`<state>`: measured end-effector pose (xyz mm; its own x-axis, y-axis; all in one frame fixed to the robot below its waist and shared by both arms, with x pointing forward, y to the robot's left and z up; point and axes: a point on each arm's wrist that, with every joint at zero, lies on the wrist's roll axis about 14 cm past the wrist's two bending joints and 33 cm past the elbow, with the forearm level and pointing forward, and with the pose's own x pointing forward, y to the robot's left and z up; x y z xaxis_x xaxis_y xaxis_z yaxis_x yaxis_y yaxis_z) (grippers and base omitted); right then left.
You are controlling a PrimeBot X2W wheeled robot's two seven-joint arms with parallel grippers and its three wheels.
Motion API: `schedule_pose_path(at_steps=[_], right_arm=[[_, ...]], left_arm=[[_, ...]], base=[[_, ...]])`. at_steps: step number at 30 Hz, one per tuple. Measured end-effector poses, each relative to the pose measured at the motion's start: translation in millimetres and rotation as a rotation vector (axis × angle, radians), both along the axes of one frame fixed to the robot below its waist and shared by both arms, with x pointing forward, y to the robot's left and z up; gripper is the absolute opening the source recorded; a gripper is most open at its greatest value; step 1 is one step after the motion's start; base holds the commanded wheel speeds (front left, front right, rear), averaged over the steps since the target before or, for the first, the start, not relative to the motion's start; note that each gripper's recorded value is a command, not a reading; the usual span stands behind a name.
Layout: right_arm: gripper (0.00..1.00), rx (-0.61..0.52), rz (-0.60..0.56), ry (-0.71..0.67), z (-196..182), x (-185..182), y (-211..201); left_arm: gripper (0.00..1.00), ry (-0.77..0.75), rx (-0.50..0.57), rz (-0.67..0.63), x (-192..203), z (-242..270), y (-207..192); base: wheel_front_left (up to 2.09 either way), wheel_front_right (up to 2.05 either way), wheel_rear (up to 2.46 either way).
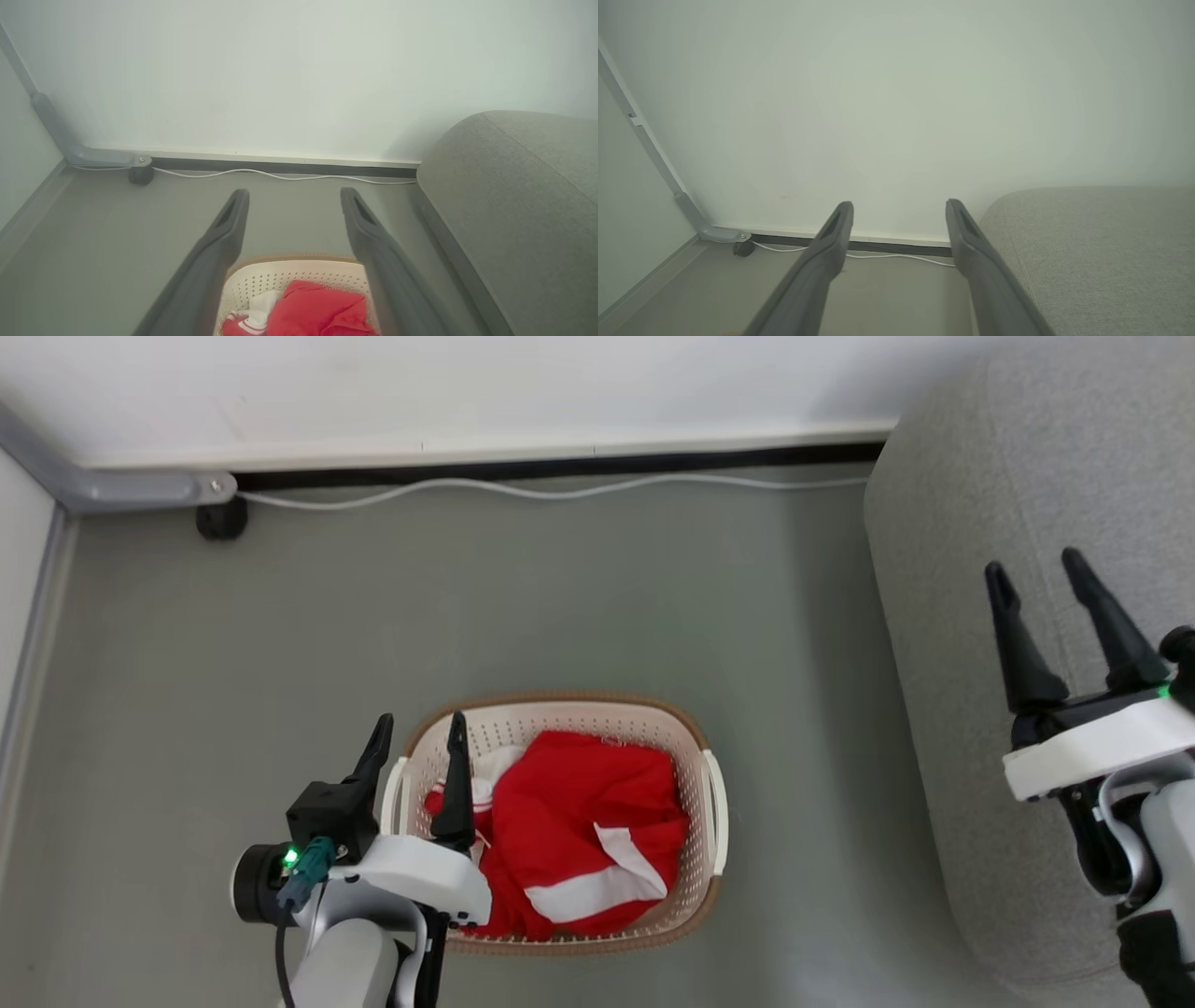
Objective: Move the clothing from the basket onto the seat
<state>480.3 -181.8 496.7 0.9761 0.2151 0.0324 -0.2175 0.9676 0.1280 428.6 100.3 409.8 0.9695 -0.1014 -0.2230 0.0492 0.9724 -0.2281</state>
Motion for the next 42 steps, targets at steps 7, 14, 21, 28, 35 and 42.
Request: schedule_pose_path(at_steps=[7, 14, 21, 28, 35, 42], right_arm=[[1.00, -0.001, -0.010, -0.011, -6.8, 22.4, -9.8], [1.00, -0.001, -0.018, -0.030, -17.7, 51.1, -19.1], [1.00, 0.000, -0.019, -0.005, -44.3, 69.7, -23.9], [1.00, -0.008, -0.007, 0.006, -61.0, 81.0, -25.1], [1.00, -0.015, -0.001, 0.002, -68.7, 88.5, -26.9], [1.00, -0.010, -0.008, 0.015, -82.5, 91.5, -31.8]], left_arm=[[1.00, 0.072, -0.017, -0.031, 9.8, -28.6, -18.2], [1.00, 0.136, -0.069, -0.106, 27.1, -58.5, -50.7], [1.00, 0.235, -0.096, -0.181, 32.8, -100.4, -77.0], [1.00, 0.384, -0.075, -0.267, 25.6, -154.3, -98.3], [1.00, 0.515, -0.034, -0.315, 19.5, -199.8, -107.7], [1.00, 0.611, 0.102, -0.320, 18.9, -242.7, -98.3]], base=[[0.00, 0.00, 0.00], [0.00, 0.00, 0.00], [0.00, 0.00, 0.00], [0.00, 0.00, 0.00], [0.00, 0.00, 0.00], [0.00, 0.00, 0.00]])
